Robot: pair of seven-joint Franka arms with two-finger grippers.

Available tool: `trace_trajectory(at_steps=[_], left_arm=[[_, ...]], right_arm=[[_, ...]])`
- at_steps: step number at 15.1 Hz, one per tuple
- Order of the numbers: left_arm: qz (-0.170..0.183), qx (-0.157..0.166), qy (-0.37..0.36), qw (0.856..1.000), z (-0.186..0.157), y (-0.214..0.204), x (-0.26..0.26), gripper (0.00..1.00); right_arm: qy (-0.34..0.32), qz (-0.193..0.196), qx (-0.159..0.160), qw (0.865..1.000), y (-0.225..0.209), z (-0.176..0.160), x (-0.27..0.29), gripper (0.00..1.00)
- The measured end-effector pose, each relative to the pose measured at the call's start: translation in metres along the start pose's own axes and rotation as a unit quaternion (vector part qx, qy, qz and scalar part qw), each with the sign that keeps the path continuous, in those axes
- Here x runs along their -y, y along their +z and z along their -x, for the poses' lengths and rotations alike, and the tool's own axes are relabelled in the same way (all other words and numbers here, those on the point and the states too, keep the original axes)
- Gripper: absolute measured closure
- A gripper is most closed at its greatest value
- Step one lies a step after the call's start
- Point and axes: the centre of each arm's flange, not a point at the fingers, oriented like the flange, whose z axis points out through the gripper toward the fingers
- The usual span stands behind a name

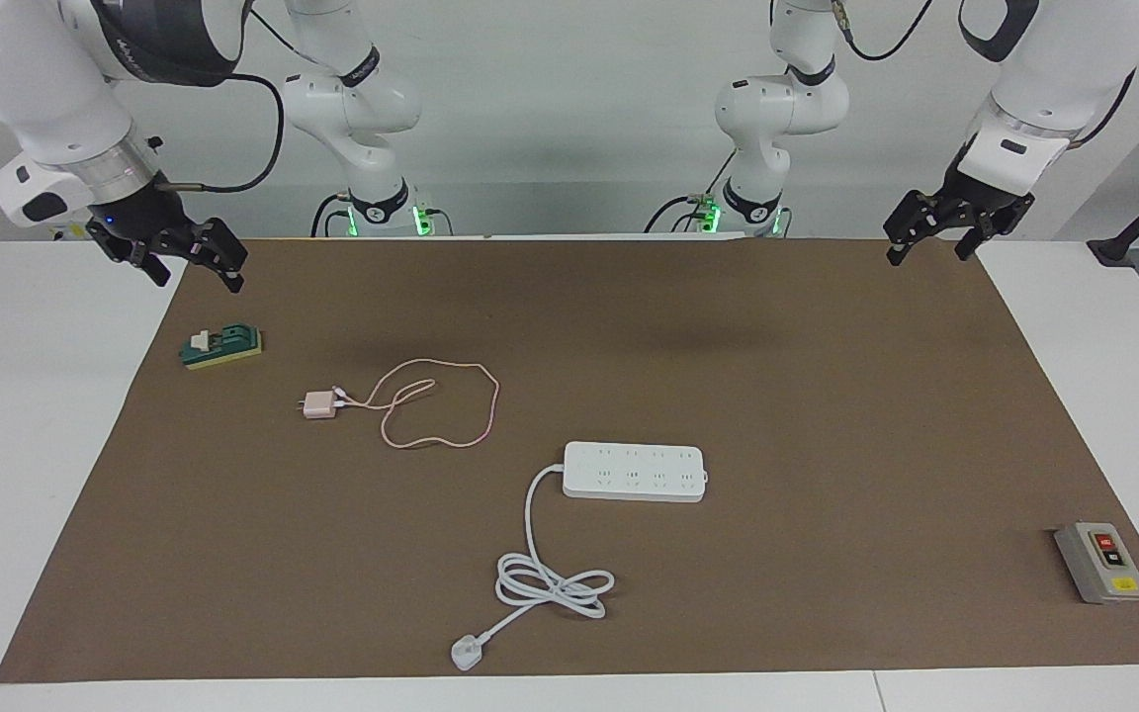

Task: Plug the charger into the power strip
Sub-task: 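Move the right gripper into view toward the pink charger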

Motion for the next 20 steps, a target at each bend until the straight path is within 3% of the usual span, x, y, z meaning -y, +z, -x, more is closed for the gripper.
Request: trace_trajectory(at_steps=[10,13,20], left_arm=[[0.0,0.004,0.001,1.0,0.0,0.002,-0.001,0.0],[0.002,0.005,0.001,1.0,0.0,0.003,-0.001,0.0],[0.003,0.011,-0.006,1.0,-0.002,0.008,0.006,0.0]], right_arm=[[0.003,0.0,0.001,1.0,0.005,0.0,0.007,0.0],[0.096,0.001,0.006,0.995,0.018,0.003,0.017,0.0],[0.28,-0.004,-0.007,0.96,0.029,0.012,0.043,0.0]])
